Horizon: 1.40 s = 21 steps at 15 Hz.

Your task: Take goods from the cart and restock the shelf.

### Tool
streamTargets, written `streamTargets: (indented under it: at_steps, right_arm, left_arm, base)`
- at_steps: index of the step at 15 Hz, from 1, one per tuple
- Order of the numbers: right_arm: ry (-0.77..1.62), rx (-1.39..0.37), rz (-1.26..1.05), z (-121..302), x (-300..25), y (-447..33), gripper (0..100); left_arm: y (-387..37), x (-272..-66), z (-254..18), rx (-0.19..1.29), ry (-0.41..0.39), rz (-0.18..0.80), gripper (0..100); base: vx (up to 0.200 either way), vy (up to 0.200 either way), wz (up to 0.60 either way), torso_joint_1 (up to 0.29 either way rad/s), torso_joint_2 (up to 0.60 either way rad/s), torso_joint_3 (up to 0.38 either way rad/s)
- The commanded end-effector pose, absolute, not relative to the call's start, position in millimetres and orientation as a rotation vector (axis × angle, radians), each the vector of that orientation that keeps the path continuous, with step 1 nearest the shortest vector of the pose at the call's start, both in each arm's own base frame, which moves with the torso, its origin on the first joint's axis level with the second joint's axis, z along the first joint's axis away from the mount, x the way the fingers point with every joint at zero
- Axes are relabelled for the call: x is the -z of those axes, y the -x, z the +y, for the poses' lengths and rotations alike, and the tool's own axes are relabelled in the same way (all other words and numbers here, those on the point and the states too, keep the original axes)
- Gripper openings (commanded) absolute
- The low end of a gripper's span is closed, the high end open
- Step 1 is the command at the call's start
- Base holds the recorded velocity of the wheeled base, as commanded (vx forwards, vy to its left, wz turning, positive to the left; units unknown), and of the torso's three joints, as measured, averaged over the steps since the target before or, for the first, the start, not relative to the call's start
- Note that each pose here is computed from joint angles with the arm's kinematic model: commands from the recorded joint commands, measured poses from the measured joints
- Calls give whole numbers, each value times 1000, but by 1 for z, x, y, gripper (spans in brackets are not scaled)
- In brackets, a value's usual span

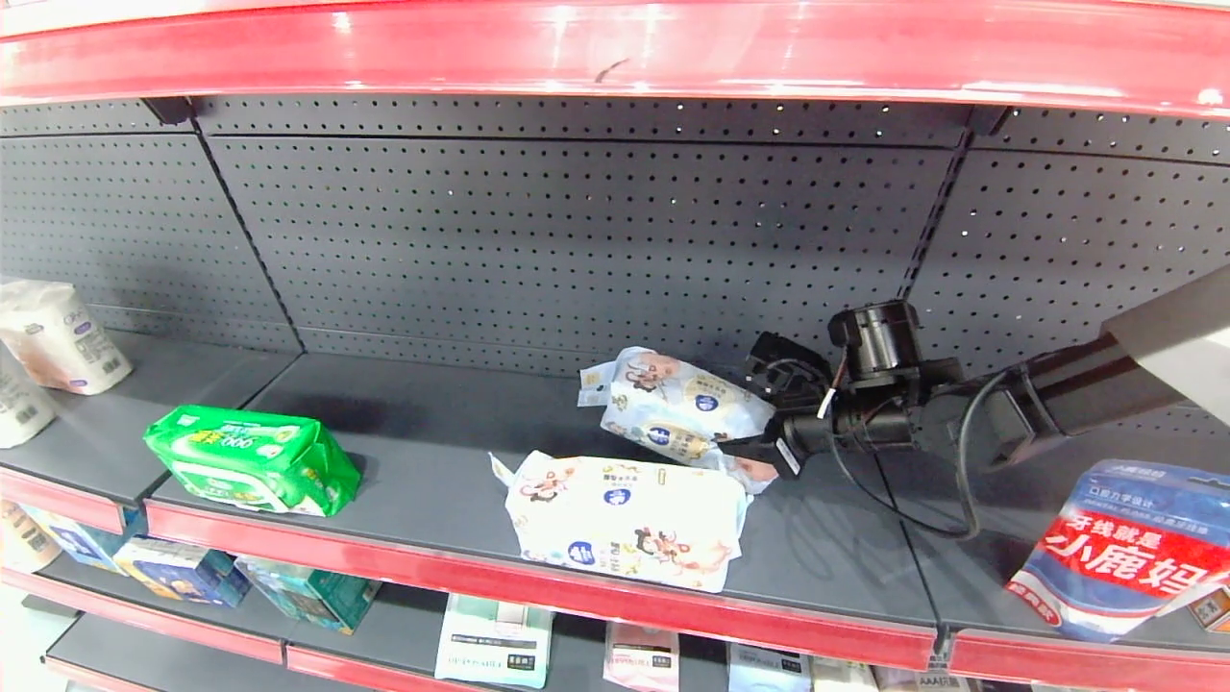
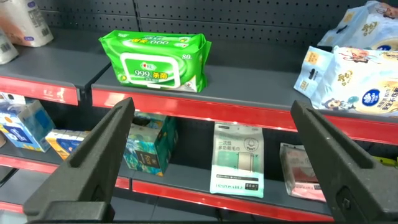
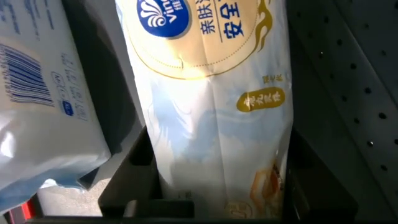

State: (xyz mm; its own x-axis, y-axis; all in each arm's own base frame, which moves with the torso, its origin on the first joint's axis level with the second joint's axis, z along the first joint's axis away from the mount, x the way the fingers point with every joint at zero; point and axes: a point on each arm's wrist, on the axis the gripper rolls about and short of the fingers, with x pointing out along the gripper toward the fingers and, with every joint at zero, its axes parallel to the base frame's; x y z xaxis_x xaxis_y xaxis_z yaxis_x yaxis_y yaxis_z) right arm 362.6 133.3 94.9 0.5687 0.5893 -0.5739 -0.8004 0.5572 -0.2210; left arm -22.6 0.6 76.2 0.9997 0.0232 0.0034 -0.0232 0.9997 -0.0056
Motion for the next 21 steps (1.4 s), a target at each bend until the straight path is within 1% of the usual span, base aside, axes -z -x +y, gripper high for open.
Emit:
streamTargets:
  at_steps: [1, 4, 10, 14, 15, 21]
  right_arm:
    - [499, -861, 473, 134, -95, -361, 100]
    - [494, -854, 472, 134, -95, -362, 100]
    - [485, -709, 516, 124, -103, -354, 100]
    - [497, -632, 556, 120, -100, -348, 100]
    - [480, -575, 561, 119, -102, -350, 100]
    - [463, -559, 567, 119, -103, -350, 100]
  left_arm:
    - [23, -76, 1, -25, 6, -5, 100]
    - [23, -76, 1, -25, 6, -5, 100]
    - [23, -76, 1, -25, 6, -5, 100]
    - [23, -76, 1, -25, 6, -3, 100]
    - [23, -76, 1, -23, 6, -5, 100]
    - [23, -76, 1, -23, 6, -3, 100]
  base:
    - [0, 0, 0, 0, 0, 0]
    - [0, 0, 0, 0, 0, 0]
    - [0, 0, 0, 0, 0, 0]
    - [0, 0, 0, 0, 0, 0]
    - [0, 0, 0, 0, 0, 0]
    - [0, 0, 0, 0, 0, 0]
